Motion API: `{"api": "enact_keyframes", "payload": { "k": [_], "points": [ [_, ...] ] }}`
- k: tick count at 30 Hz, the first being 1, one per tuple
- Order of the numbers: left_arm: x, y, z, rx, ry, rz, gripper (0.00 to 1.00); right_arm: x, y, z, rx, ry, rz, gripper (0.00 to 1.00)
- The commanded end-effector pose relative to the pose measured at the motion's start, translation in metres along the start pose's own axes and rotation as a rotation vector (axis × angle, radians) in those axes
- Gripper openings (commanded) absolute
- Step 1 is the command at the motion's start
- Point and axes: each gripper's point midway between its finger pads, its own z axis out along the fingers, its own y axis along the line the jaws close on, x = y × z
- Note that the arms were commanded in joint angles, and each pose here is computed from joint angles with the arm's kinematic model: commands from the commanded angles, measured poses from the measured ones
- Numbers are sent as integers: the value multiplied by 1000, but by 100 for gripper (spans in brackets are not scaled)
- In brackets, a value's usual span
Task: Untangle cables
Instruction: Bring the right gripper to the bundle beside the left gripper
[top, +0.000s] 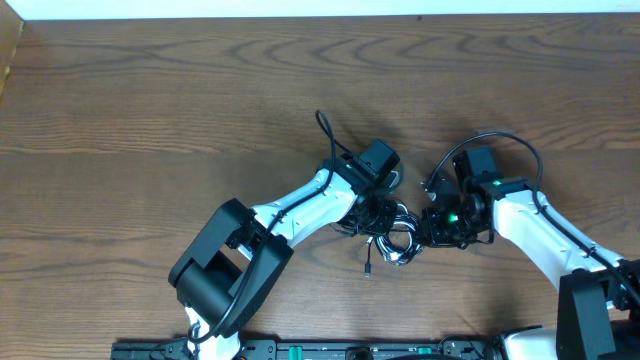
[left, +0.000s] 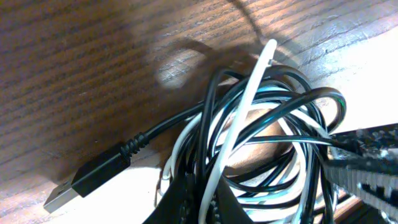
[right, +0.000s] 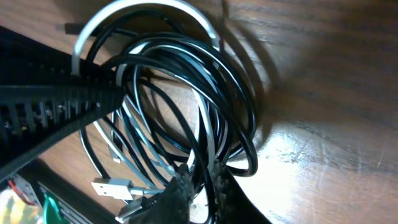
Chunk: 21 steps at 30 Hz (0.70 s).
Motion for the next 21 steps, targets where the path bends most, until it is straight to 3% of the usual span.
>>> {"api": "enact_keyframes", "payload": {
  "k": [1, 14, 16, 17, 21],
  "points": [
    [6, 0, 5, 6, 28, 3, 8, 0, -5, 1, 38, 1, 8, 9],
    [16, 4, 4, -12, 66, -14, 8, 10, -13, 14, 38, -1, 30, 11],
    [17, 5, 4, -14, 70, -17, 8, 10, -15, 14, 45, 0, 30, 5],
    [17, 5, 4, -14, 72, -18, 8, 11, -18, 14, 59, 0, 32, 1],
    [19, 7, 4, -22, 80, -22, 8, 20, -49, 11, 236, 10, 145, 1]
  ]
}}
